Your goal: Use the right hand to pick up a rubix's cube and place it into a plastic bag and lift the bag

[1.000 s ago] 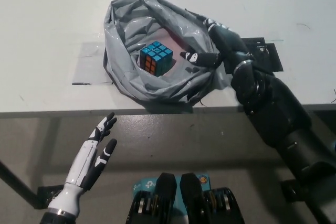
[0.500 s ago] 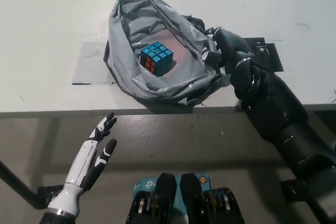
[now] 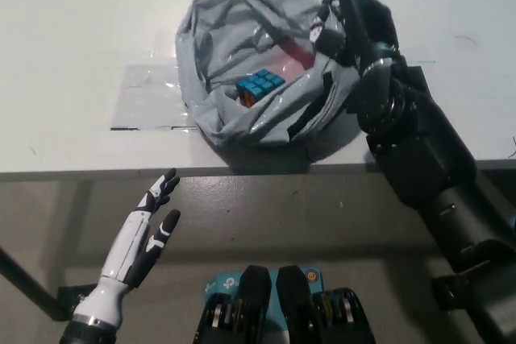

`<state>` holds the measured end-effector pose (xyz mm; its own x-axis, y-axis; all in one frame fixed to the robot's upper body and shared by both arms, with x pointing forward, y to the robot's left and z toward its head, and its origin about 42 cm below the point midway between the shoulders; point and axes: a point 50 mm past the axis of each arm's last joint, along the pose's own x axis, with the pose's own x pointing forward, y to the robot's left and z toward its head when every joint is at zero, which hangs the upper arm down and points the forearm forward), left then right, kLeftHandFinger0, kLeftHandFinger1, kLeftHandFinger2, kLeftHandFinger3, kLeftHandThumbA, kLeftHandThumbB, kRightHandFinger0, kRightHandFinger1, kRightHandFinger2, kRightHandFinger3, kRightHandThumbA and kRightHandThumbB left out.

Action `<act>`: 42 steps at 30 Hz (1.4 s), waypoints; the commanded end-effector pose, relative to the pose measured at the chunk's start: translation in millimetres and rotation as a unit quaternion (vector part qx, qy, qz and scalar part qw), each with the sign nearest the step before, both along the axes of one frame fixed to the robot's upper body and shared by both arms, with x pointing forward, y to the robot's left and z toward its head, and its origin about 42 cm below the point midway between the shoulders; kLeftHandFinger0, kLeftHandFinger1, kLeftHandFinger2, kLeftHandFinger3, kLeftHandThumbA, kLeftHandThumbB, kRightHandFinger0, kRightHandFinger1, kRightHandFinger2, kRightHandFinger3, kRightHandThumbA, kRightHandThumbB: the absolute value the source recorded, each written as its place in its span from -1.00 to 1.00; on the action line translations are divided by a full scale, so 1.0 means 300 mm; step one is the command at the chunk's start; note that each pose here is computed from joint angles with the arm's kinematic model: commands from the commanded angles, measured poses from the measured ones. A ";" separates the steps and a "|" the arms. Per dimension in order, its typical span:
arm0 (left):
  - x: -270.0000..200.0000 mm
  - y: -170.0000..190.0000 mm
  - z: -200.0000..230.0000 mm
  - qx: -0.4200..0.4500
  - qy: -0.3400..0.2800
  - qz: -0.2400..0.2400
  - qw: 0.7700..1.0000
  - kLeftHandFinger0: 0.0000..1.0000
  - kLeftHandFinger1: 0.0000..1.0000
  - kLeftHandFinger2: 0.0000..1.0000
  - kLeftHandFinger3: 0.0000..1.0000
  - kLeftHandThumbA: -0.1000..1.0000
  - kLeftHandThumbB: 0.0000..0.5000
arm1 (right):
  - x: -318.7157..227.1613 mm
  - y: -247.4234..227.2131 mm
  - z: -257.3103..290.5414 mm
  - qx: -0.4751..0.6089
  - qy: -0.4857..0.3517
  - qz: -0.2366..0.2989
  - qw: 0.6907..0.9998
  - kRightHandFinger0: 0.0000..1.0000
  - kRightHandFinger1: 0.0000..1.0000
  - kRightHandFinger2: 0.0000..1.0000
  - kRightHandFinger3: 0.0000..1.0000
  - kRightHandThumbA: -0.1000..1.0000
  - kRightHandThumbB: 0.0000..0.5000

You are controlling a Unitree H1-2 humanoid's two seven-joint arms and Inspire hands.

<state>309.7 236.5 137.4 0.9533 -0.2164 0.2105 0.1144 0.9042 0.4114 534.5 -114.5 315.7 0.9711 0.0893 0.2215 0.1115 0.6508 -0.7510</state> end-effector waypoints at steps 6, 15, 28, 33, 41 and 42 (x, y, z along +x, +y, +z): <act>0.014 0.005 0.035 0.001 -0.021 -0.010 1.000 1.00 1.00 1.00 1.00 1.00 -0.70 | -0.044 0.051 0.360 0.291 -0.034 0.082 0.953 -1.00 -0.47 0.20 -0.35 -0.99 -0.18; 0.012 0.003 0.035 -0.005 -0.026 -0.012 1.000 1.00 1.00 1.00 1.00 1.00 -0.78 | -0.009 0.085 0.670 0.661 0.035 0.183 0.727 -1.00 -0.60 0.60 1.00 -1.00 -0.55; 0.019 0.001 0.042 0.002 -0.024 -0.013 1.000 0.99 1.00 1.00 1.00 1.00 -0.74 | -0.060 0.059 1.014 0.753 -0.003 0.250 0.608 -1.00 -0.77 0.58 1.00 -1.00 -0.79; 0.023 0.000 0.043 0.002 -0.025 -0.015 1.000 0.97 0.98 1.00 1.00 1.00 -0.75 | -0.090 0.066 1.100 0.745 -0.021 0.285 0.602 -1.00 -0.67 0.64 1.00 -1.00 -0.76; 0.022 -0.002 0.046 0.002 -0.024 -0.015 1.000 0.96 0.98 1.00 1.00 1.00 -0.82 | -0.142 0.106 1.202 0.742 -0.029 0.305 0.597 -1.00 -0.63 0.61 1.00 -1.00 -0.72; 0.023 -0.002 0.046 0.002 -0.025 -0.016 1.000 0.95 0.96 1.00 1.00 1.00 -0.84 | -0.151 0.111 1.215 0.740 -0.031 0.311 0.596 -1.00 -0.63 0.60 1.00 -1.00 -0.75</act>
